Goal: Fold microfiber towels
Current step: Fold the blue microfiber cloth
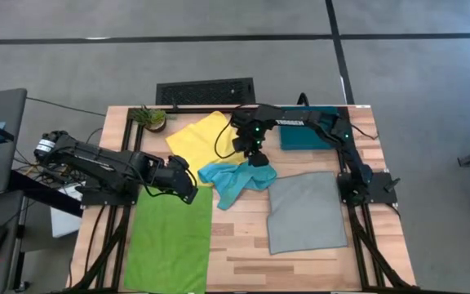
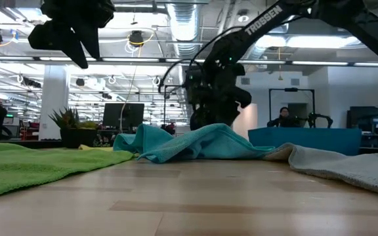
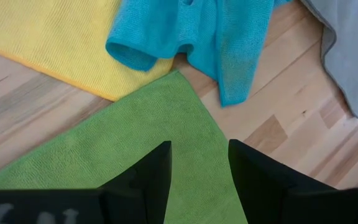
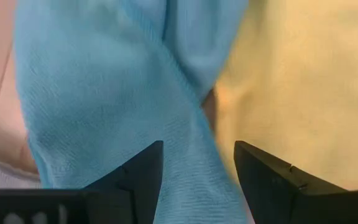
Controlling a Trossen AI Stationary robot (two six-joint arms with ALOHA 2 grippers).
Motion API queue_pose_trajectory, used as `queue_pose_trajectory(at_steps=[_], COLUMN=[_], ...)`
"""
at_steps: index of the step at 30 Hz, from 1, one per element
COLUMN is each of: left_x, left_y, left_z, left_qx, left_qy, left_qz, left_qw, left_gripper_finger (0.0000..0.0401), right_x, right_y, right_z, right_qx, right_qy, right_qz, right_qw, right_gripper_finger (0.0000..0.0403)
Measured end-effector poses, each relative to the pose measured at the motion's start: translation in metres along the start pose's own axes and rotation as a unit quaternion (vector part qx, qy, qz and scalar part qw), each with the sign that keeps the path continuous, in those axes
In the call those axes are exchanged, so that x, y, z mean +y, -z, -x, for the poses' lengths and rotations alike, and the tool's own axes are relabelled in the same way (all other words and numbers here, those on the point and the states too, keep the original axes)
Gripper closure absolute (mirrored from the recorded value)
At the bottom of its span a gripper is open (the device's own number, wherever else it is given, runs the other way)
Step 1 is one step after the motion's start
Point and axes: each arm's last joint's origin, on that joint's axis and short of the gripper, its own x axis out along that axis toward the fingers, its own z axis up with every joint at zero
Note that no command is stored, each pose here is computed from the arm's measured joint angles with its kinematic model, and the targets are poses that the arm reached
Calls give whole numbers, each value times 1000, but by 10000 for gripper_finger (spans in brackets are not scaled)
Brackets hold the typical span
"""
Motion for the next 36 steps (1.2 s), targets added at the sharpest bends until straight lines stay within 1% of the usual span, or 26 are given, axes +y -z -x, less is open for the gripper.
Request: queue_pose_trajectory(at_steps=[6,10,13,20,22,25,29,36], left_x=[0,0,0,0,0,0,0,0], left_y=[0,0,0,0,0,0,0,0], left_z=[0,0,0,0,0,0,0,0], left_qx=[0,0,0,0,0,0,0,0], left_qy=[0,0,0,0,0,0,0,0], left_qz=[0,1,1,2,4,4,4,4], left_qw=[1000,1000,1000,1000,1000,1000,1000,1000], left_gripper_finger=[250,250,250,250,250,250,250,250], right_x=[1,1,1,5,7,6,7,6], right_y=[6,5,2,-2,-2,-4,-5,-4], right_z=[3,2,1,-7,-10,-9,-10,-9], right_qx=[21,40,36,39,47,41,40,40], right_qy=[-10,13,20,16,12,18,20,20], right_qz=[-7,7,11,27,26,25,11,13], right_qw=[1000,999,999,999,998,999,999,999], right_gripper_finger=[182,182,182,182,182,186,214,315])
